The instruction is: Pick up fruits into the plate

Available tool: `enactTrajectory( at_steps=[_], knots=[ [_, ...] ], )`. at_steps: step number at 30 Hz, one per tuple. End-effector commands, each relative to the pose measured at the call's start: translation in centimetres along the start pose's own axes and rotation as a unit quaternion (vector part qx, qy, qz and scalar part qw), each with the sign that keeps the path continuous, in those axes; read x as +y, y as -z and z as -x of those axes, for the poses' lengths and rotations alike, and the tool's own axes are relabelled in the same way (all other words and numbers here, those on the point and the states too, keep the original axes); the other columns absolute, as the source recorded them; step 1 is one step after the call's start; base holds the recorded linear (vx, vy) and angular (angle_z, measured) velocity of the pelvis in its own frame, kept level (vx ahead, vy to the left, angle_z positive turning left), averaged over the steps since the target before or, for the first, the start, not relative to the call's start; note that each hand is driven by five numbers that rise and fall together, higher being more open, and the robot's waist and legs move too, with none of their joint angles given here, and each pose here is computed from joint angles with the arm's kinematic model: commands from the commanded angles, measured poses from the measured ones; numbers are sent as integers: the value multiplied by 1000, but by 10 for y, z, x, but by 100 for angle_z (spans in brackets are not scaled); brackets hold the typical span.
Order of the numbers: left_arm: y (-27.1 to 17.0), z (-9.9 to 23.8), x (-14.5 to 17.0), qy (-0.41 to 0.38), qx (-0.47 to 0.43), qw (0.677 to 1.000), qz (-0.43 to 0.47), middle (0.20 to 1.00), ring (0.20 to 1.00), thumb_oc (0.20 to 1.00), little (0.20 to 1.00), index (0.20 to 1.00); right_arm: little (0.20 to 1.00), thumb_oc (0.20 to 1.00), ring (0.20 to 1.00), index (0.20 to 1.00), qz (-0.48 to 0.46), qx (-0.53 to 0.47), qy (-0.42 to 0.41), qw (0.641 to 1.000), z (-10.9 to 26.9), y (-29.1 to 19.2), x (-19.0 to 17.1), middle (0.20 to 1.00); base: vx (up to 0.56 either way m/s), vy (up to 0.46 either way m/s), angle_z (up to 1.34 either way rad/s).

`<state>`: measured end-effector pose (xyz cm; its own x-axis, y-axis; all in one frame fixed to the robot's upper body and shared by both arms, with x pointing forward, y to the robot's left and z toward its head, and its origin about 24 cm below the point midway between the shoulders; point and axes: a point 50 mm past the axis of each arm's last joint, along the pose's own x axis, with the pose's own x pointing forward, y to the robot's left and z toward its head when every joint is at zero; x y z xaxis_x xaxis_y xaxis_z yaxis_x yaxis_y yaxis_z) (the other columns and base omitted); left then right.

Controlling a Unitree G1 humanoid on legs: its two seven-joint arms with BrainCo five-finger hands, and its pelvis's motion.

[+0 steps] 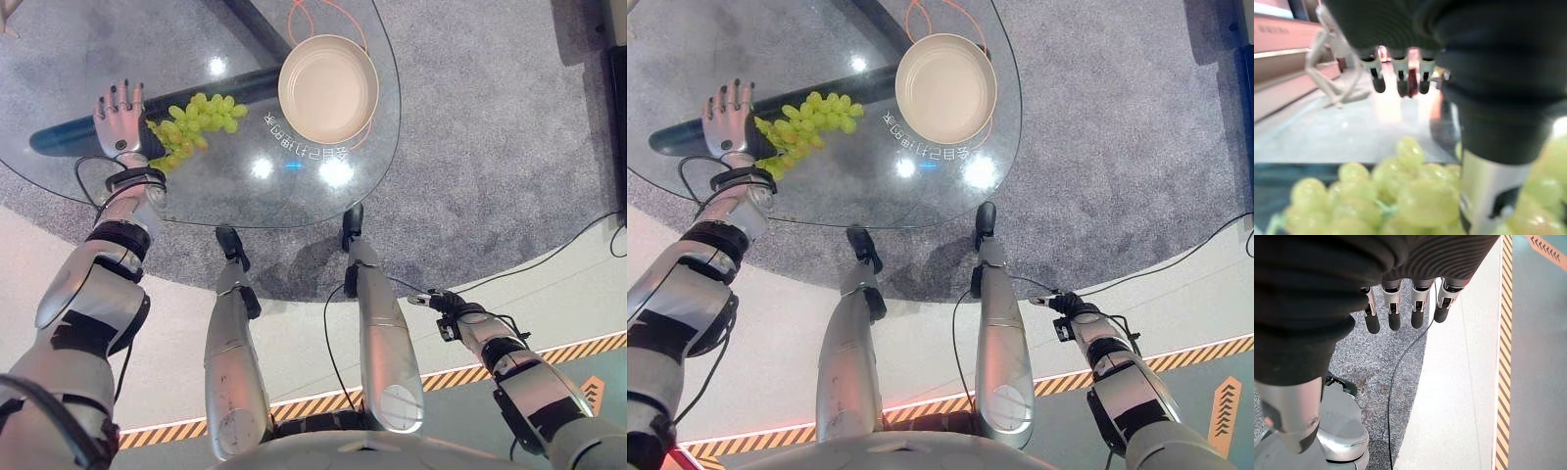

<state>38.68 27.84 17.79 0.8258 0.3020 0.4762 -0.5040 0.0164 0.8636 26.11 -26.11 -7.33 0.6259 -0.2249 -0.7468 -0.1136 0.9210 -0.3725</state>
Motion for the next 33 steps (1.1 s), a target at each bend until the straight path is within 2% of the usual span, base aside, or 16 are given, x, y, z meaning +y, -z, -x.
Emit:
enactTrajectory(
  at_steps=[1, 7, 13, 23, 27, 33],
  knots=[
    [6, 3, -2, 21, 0, 1000, 6, 1000, 1000, 1000, 1000, 1000, 1000, 1000, 1000, 1000, 1, 55, 18, 998, 5, 46, -7, 1000, 16, 30, 0],
    [-1, 23, -25, 98, -23, 995, -2, 1000, 1000, 1000, 1000, 1000, 1000, 1000, 1000, 1000, -6, 60, 30, 998, 7, 48, -13, 1000, 0, 0, 0],
    [7, 33, -36, 140, 8, 990, -34, 1000, 1000, 1000, 1000, 1000, 1000, 1000, 1000, 1000, -9, 60, 44, 997, 8, 49, -21, 1000, 12, 9, 4],
    [31, 26, -25, 71, 75, 991, -80, 1000, 1000, 1000, 1000, 1000, 1000, 1000, 1000, 1000, -17, 42, 35, 998, 6, 40, -16, 1000, 7, -13, 0],
    [50, 15, -10, 40, 114, 986, -114, 1000, 1000, 1000, 1000, 1000, 1000, 1000, 1000, 1000, -18, 31, 26, 999, 5, 36, -12, 1000, 5, -45, -1],
    [56, -2, 11, 11, 131, 981, -146, 1000, 1000, 1000, 1000, 1000, 1000, 1000, 1000, 1000, -24, 15, 16, 999, 4, 33, -7, 1000, 0, -55, -3]
  ],
)
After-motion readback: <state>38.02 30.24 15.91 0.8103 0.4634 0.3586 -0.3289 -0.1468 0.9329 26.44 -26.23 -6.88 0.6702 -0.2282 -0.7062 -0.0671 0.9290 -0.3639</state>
